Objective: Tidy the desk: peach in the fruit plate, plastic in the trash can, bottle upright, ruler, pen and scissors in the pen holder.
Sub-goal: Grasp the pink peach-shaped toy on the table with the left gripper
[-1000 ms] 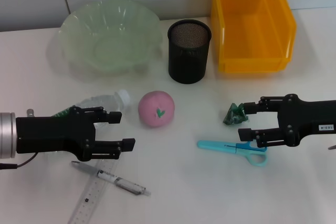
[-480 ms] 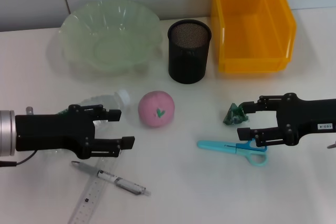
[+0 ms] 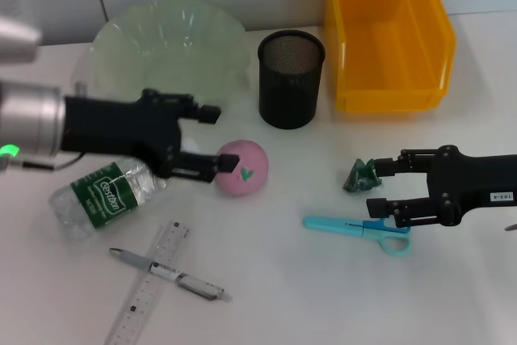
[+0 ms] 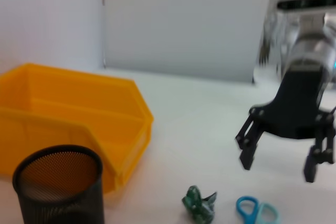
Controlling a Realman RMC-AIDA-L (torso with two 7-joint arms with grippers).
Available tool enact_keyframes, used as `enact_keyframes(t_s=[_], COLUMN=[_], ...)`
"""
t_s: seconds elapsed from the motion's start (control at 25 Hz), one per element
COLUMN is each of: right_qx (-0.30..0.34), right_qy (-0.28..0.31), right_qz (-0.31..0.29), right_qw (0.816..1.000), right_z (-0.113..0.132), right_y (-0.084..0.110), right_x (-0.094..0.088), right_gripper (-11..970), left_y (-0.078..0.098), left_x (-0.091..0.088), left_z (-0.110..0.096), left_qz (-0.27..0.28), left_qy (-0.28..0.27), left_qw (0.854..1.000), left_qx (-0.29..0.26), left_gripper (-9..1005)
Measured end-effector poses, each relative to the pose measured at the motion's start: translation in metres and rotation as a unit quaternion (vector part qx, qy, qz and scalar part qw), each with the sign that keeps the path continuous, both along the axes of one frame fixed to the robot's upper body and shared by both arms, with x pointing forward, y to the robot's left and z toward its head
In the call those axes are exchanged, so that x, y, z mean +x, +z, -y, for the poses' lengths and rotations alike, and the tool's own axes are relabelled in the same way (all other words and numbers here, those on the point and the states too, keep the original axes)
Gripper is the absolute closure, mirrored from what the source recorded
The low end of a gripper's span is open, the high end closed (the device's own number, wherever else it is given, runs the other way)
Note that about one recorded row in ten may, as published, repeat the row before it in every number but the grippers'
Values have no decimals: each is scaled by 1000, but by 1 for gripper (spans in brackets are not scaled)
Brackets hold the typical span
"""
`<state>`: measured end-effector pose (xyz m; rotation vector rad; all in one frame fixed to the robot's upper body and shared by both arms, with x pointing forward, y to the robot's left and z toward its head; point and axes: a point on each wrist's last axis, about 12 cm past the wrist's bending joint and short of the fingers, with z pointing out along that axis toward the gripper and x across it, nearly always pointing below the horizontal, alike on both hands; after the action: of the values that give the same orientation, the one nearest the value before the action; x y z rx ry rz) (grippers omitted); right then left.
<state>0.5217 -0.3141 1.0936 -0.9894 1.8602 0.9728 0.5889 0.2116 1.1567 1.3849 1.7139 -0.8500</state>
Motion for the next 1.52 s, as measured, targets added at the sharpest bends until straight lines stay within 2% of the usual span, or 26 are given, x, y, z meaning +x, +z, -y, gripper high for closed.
enact_keyframes(t_s=[0.12, 0.2, 0.24, 0.28, 0.32, 0.4, 0.44, 0.48, 0.52, 0.56, 0.64, 0.84, 1.52], right_qx=[-1, -1, -1, 0, 0, 0, 0, 0, -1, -1, -1, 0, -1], right_qy=[2, 2, 2, 2, 2, 1, 0, 0, -1, -2, -2, -3, -2], right_qz=[-1, -2, -2, -2, -2, -3, -3, -3, -4, -4, -3, -2, 0], right_qw=[1000, 1000, 1000, 1000, 1000, 1000, 1000, 1000, 1000, 1000, 1000, 1000, 1000], right_z=[0, 0, 0, 0, 0, 0, 1, 1, 1, 1, 1, 2, 1], right_y=[0, 0, 0, 0, -1, -1, -1, -1, -2, -2, -2, -1, 0], right_x=[0, 0, -1, -1, -1, -1, -2, -2, -2, -2, -2, -2, -1], right_gripper=[192, 192, 192, 192, 192, 192, 192, 192, 192, 192, 192, 192, 193], left_y=[10, 10, 14, 24, 26, 25, 22, 22, 20, 20, 16, 5, -22], left_x=[10, 10, 14, 23, 26, 29, 30, 30, 31, 31, 32, 34, 35], left_z=[12, 12, 19, 38, 46, 56, 69, 69, 81, 81, 95, 106, 107], left_qz=[15, 15, 22, 44, 56, 70, 83, 83, 91, 91, 91, 90, 94], left_qy=[-11, -11, -18, -42, -53, -62, -70, -70, -75, -75, -76, -67, -49], left_qw=[999, 999, 999, 994, 990, 985, 977, 977, 970, 970, 961, 953, 945], left_qx=[31, 31, 45, 88, 114, 147, 181, 181, 211, 211, 250, 283, 310], left_gripper=[200, 200, 200, 200, 200, 200, 200, 200, 200, 200, 200, 200, 216])
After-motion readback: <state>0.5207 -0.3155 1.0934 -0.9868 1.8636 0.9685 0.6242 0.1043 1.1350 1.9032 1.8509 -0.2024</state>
